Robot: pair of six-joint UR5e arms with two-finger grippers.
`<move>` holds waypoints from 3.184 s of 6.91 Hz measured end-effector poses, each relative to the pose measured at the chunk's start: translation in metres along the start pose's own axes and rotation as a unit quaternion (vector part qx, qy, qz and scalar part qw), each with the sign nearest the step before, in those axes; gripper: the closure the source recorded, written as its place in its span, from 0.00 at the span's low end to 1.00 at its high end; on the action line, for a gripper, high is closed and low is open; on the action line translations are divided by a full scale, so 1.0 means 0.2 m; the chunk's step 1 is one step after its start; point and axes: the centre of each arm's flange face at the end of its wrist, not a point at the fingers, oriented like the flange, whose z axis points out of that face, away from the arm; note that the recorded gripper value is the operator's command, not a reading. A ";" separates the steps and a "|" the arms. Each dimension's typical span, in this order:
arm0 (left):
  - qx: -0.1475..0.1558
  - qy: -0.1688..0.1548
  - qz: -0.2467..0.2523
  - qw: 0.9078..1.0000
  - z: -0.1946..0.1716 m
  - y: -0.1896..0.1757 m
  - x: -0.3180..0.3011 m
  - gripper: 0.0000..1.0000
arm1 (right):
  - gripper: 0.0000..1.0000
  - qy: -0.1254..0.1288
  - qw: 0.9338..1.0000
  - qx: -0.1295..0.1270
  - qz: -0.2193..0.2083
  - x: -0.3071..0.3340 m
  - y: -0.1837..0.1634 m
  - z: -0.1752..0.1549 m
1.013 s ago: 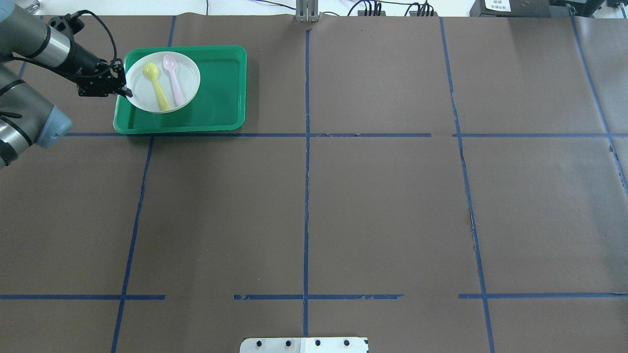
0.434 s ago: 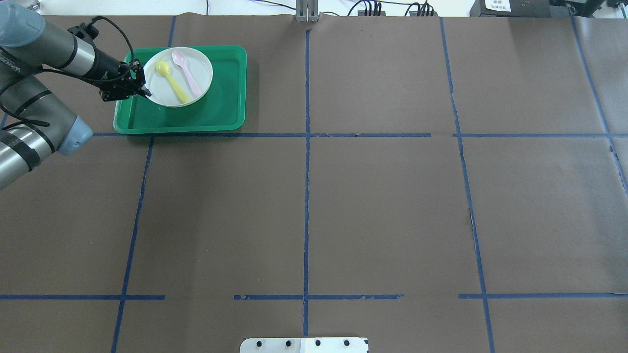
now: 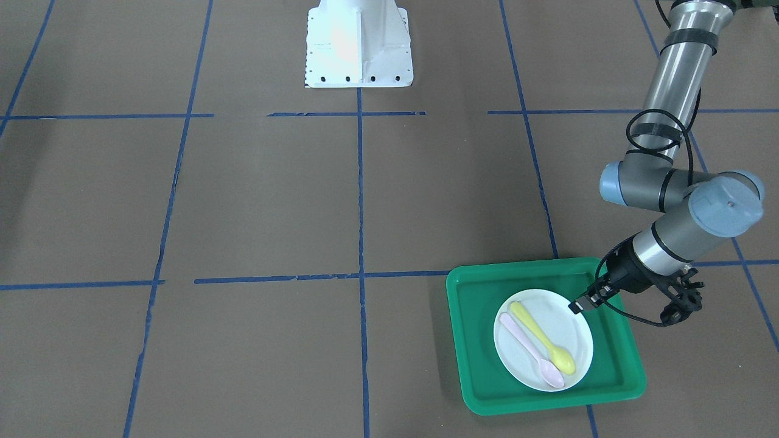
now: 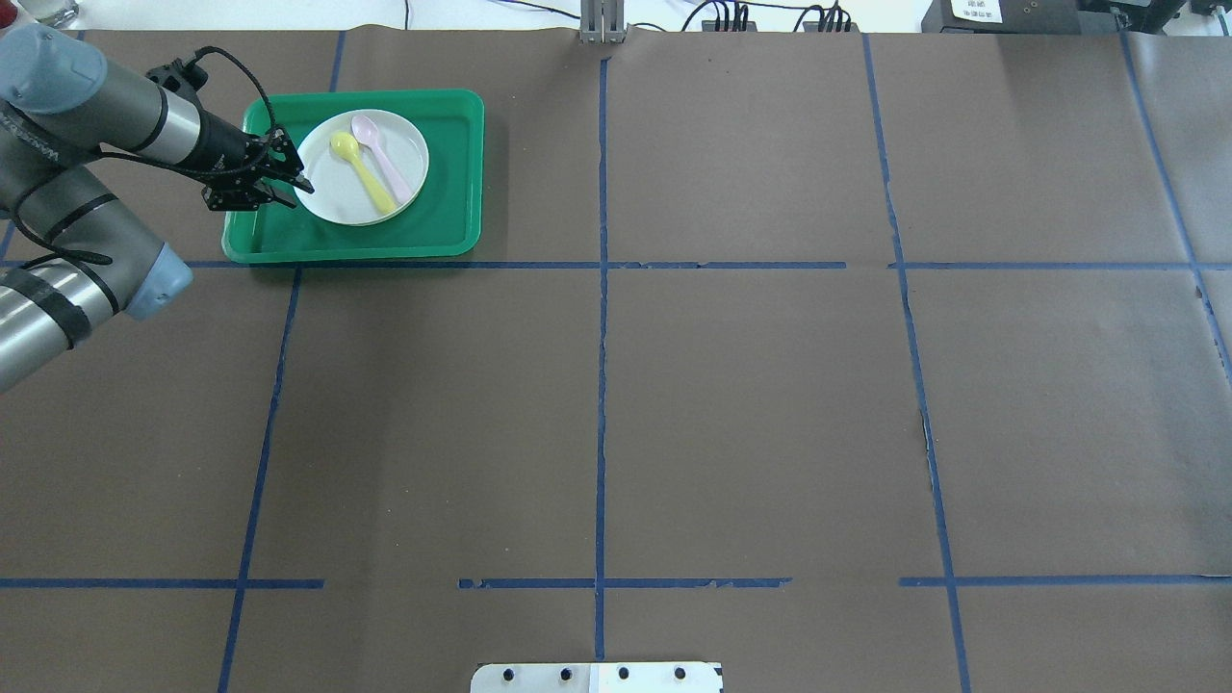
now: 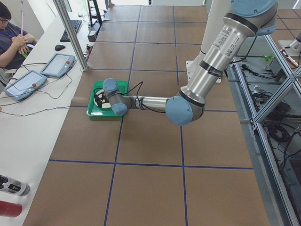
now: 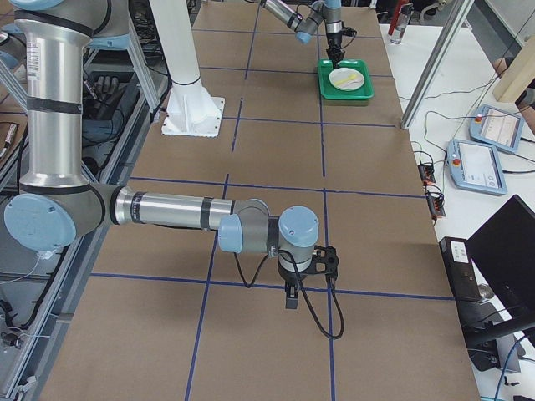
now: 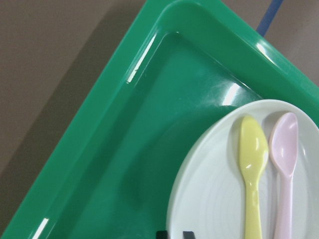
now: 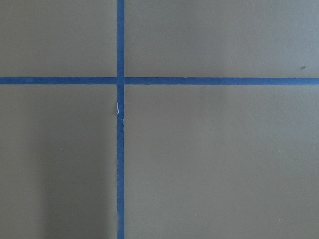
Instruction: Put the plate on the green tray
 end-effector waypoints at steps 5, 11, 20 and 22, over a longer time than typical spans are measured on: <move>-0.001 -0.024 0.131 0.991 -0.36 0.07 0.15 0.00 | 0.00 0.000 1.000 0.000 0.000 0.00 0.00 0.00; 0.017 -0.156 0.409 0.899 -1.27 -0.15 -0.10 0.00 | 0.00 0.000 1.000 0.000 0.000 0.00 0.00 0.00; -0.060 -0.174 0.301 0.936 -1.69 -0.14 -1.81 0.00 | 0.00 0.000 1.000 0.000 0.000 0.00 0.00 0.00; -0.078 -0.181 0.274 0.941 -1.69 -0.13 -1.84 0.00 | 0.00 0.000 1.000 0.000 0.000 0.00 0.00 0.00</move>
